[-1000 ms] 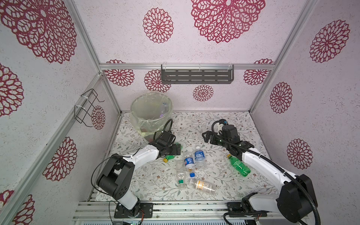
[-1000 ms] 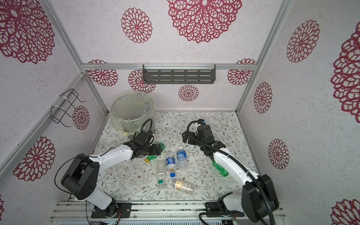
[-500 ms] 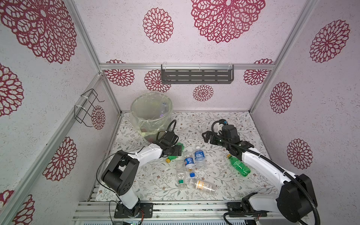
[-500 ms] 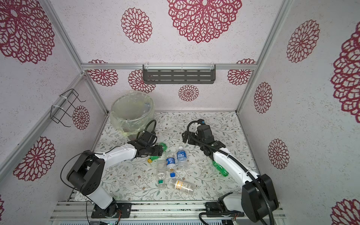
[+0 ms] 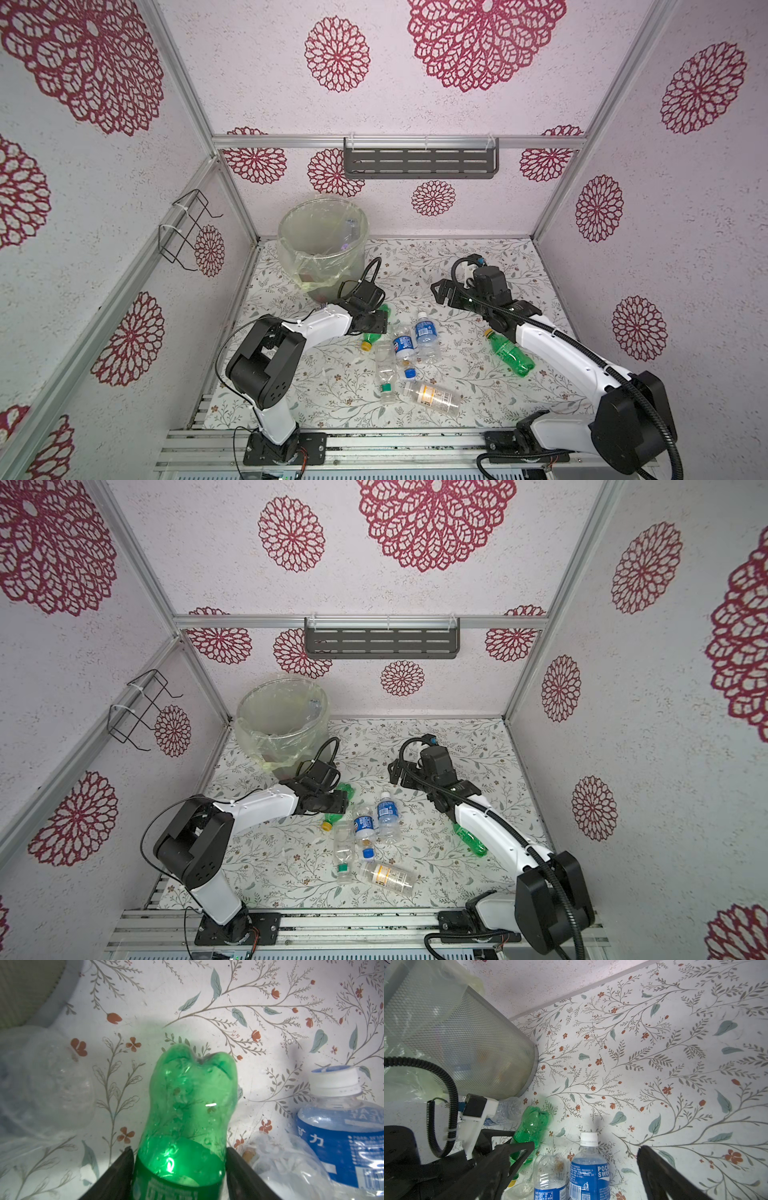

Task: Throw the plastic bottles in the bin
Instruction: Pick up the plastic bottle from the center of the table.

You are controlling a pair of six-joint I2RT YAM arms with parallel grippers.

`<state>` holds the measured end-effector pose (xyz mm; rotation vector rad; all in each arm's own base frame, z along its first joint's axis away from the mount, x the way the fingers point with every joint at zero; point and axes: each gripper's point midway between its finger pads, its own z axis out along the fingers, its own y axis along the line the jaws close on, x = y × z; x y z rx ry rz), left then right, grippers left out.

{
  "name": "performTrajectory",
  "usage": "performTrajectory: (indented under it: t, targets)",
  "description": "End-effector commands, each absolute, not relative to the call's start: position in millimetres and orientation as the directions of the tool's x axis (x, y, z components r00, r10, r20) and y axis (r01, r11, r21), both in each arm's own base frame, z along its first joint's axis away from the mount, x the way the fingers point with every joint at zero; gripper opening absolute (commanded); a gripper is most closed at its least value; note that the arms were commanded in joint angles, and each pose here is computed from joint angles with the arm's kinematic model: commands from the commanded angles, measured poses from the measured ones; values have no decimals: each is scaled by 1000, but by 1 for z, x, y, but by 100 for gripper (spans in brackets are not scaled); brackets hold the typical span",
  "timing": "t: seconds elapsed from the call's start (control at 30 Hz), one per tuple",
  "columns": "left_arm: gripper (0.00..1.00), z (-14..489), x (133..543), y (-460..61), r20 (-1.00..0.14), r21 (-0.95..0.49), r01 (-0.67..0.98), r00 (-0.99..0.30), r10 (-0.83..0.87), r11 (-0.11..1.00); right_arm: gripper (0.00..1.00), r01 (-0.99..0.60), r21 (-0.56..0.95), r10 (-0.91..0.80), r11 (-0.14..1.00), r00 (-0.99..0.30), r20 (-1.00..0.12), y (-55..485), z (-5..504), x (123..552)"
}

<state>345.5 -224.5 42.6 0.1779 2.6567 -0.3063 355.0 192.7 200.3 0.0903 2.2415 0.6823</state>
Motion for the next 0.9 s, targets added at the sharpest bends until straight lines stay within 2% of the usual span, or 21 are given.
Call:
performTrajectory:
  t: [0.0,0.1,0.37,0.87]
  targets:
    - [67,40,344,-227,-447,-164,190,-889,99,968,99,-139,521,298,842,-685,-664,190,206,354]
    - [60,41,345,-227,-449,-162,190,-888,99,968,99,-139,522,299,842,-685,-664,190,206,354]
    - [54,50,347,-228,-465,-164,191,-880,94,968,99,-134,521,300,843,-687,-662,189,205,354]
    - [50,93,353,-230,-531,-185,198,-844,71,963,99,-118,513,302,851,-689,-659,185,202,352]
